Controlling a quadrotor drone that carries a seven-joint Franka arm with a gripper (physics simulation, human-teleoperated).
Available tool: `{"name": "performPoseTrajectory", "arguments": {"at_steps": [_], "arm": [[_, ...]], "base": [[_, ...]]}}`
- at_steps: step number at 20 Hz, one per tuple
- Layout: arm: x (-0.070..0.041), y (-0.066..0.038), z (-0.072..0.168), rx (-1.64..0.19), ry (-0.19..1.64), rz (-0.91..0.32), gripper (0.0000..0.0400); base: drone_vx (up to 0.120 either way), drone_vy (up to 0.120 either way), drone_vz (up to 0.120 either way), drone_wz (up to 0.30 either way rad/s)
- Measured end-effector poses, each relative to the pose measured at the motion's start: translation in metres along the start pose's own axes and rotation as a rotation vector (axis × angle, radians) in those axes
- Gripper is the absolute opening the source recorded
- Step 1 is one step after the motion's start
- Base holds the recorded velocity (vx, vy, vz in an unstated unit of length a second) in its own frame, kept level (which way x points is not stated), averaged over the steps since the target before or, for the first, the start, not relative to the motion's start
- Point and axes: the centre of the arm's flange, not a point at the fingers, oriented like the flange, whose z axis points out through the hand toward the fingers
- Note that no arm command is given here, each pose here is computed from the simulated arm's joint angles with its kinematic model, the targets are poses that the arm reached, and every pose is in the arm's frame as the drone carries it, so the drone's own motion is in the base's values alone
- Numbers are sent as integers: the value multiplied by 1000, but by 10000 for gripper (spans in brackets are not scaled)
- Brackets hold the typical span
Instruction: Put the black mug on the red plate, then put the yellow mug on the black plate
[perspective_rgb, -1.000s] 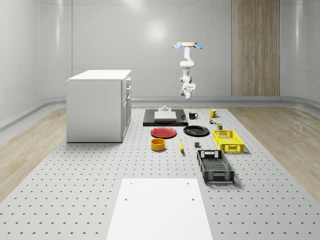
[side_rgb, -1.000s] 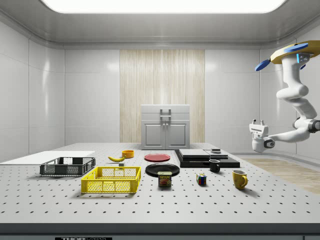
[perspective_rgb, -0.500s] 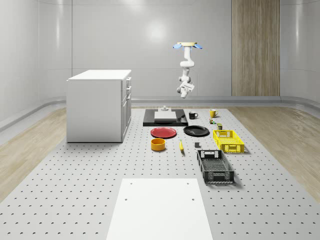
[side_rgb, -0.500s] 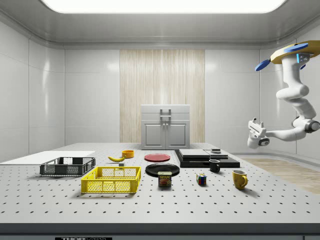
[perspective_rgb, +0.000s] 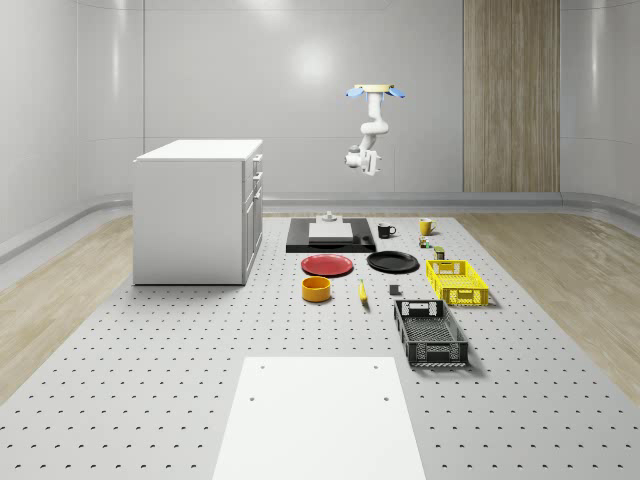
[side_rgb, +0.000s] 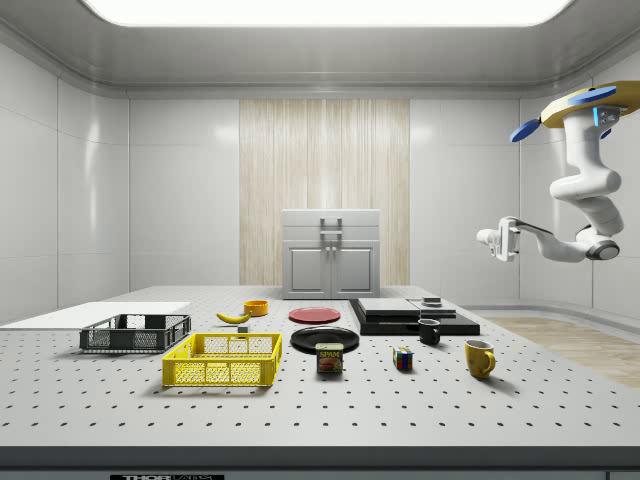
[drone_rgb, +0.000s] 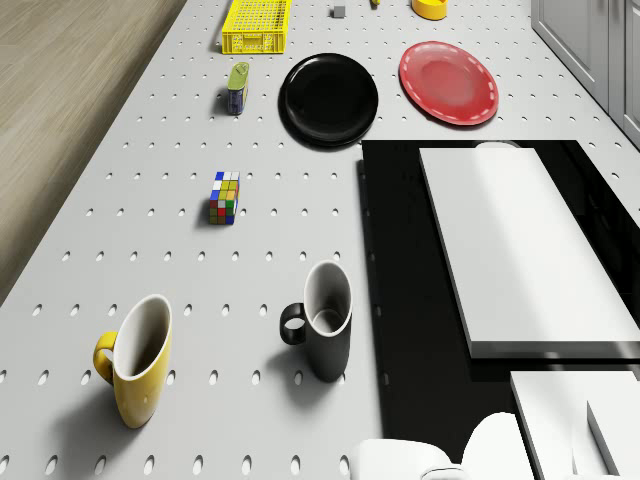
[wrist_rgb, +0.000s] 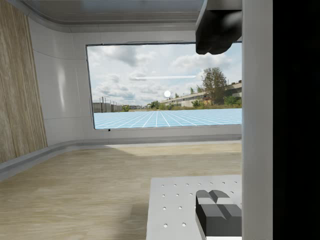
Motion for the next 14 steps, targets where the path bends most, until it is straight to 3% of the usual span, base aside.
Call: {"name": "performPoseTrajectory", "arguments": {"at_steps": [3,6,9,14], "arm": [[-30,-30,10,-316,314,-10,400],[-48,-48,27,-536,535,-18,400],[-58,-56,41,-672,674,-24,400],[-64,-62,55,-786,793,-30,400]], "base": [[0,0,0,0],[0,0,0,0],[0,0,0,0],[0,0,0,0]]}}
